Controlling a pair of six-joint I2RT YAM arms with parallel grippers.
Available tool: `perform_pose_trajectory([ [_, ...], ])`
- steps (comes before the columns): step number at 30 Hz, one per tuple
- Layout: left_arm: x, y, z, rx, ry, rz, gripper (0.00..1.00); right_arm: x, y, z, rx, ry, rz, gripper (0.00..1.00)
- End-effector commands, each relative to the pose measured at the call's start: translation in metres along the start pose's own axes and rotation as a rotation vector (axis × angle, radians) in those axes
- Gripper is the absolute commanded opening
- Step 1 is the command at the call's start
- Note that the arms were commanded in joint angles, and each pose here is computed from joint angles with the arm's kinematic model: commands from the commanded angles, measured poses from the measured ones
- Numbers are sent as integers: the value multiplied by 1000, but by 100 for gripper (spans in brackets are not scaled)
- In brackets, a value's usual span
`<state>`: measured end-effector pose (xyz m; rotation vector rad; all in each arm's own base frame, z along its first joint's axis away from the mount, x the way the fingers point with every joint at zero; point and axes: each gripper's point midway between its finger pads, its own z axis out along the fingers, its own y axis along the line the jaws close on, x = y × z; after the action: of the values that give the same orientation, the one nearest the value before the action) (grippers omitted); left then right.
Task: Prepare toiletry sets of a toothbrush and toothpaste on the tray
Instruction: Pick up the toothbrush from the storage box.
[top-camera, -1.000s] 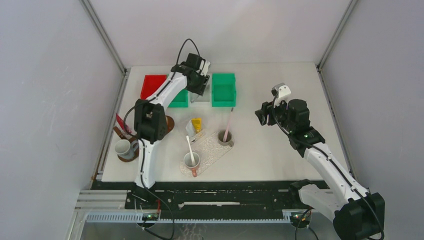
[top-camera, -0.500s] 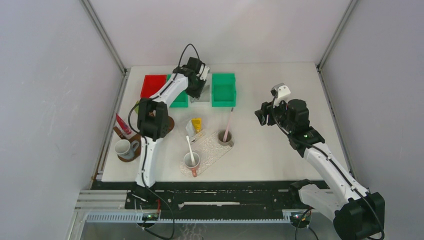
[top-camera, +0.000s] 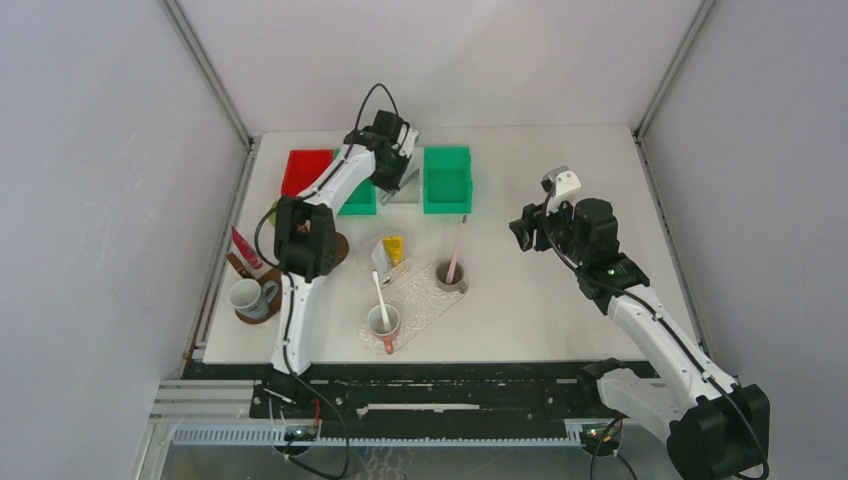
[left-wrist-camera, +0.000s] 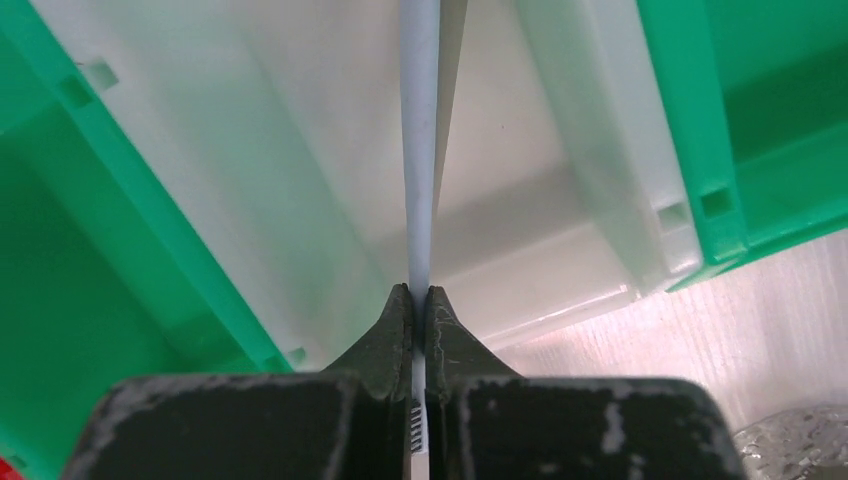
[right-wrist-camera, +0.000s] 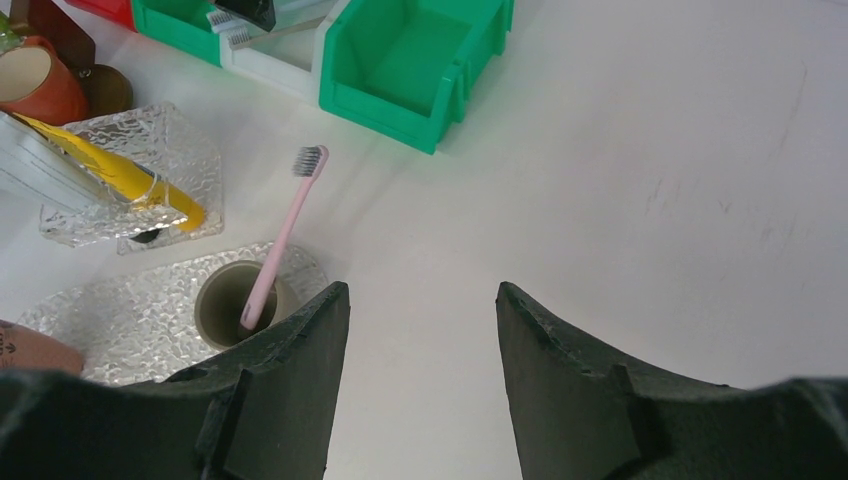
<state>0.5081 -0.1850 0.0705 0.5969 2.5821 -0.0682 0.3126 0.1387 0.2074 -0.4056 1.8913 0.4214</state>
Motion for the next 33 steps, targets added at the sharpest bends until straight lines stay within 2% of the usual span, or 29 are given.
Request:
perform_pose_trajectory([
  [1, -57, 8, -75, -22, -208, -3, 0, -12, 3, 1, -16, -46, -22, 64],
  [8, -59, 10, -110, -31, -248, -11, 0, -10, 15, -2, -95, -38, -49, 64],
  [15, -55, -5, -177, 36, -362, -44, 0, 8, 64, -27, -444, 23, -204, 67],
  [21, -37, -69, -225, 369, -471, -151, 0, 10, 99, -58, -697, -5, -294, 69],
  [27, -4, -155, -273, 816, -557, -201, 0, 5, 112, -82, -808, -71, -340, 69],
  [33, 49, -215, -287, 963, -493, -143, 0, 5, 124, -108, -922, -158, -418, 70],
])
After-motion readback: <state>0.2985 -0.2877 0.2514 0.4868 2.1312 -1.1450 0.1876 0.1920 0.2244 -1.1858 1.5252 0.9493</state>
